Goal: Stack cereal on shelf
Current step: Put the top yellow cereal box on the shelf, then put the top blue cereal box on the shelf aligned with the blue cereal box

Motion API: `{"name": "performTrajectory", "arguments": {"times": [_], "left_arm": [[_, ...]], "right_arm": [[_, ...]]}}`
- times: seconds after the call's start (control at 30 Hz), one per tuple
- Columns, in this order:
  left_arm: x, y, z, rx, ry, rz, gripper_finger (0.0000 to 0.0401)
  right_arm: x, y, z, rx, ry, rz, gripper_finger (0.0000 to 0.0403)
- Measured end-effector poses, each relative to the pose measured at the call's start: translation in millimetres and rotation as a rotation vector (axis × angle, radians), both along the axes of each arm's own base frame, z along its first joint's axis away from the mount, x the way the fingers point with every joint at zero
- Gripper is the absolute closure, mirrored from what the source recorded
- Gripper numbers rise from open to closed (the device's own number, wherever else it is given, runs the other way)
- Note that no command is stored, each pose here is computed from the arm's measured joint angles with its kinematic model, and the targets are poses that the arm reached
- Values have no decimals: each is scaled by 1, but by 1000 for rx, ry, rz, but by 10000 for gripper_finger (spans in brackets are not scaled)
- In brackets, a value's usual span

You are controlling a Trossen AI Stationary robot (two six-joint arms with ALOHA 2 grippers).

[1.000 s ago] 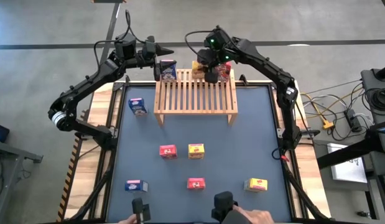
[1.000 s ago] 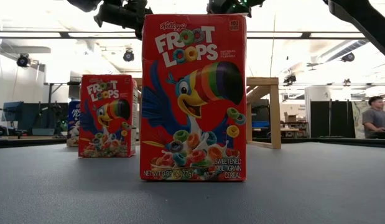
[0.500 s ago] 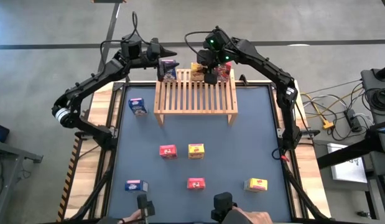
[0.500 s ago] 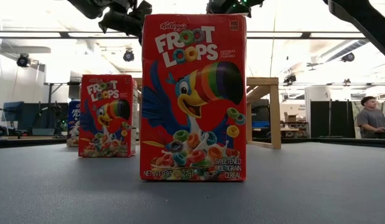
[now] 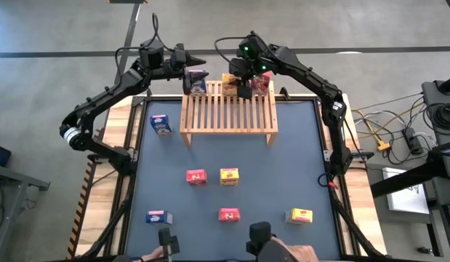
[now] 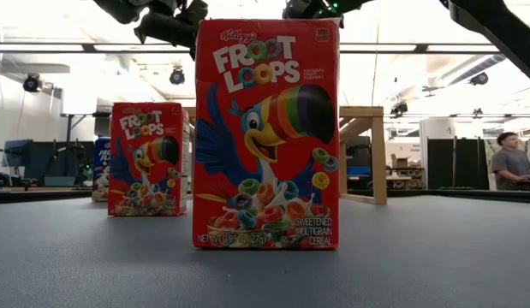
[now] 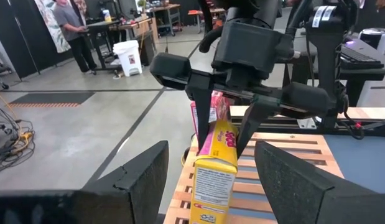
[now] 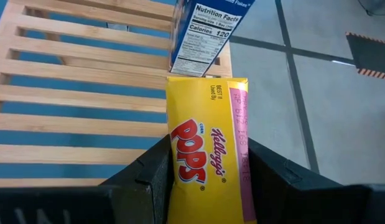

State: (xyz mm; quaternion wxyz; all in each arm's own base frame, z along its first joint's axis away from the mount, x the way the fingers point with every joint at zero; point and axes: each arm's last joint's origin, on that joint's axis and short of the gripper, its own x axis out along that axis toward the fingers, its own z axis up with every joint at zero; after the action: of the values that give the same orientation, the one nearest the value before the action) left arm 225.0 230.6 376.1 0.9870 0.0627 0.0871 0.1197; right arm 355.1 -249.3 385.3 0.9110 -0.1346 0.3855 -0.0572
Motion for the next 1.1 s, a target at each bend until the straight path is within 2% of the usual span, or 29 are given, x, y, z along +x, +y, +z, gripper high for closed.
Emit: {"name": "performTrajectory", "arguments": {"times": [0.13, 0.5, 1.1], "left_arm": [[0, 0, 0, 1, -1, 0, 179], [0, 0, 0, 2, -1, 0, 179], [-8, -5, 9, 19, -14, 8, 179]], "right_arm": [[-1, 0, 2, 0, -4, -3, 244], [-1, 0, 4, 7, -20, -23, 180], [-14, 9, 34, -34, -69, -61, 174]]}}
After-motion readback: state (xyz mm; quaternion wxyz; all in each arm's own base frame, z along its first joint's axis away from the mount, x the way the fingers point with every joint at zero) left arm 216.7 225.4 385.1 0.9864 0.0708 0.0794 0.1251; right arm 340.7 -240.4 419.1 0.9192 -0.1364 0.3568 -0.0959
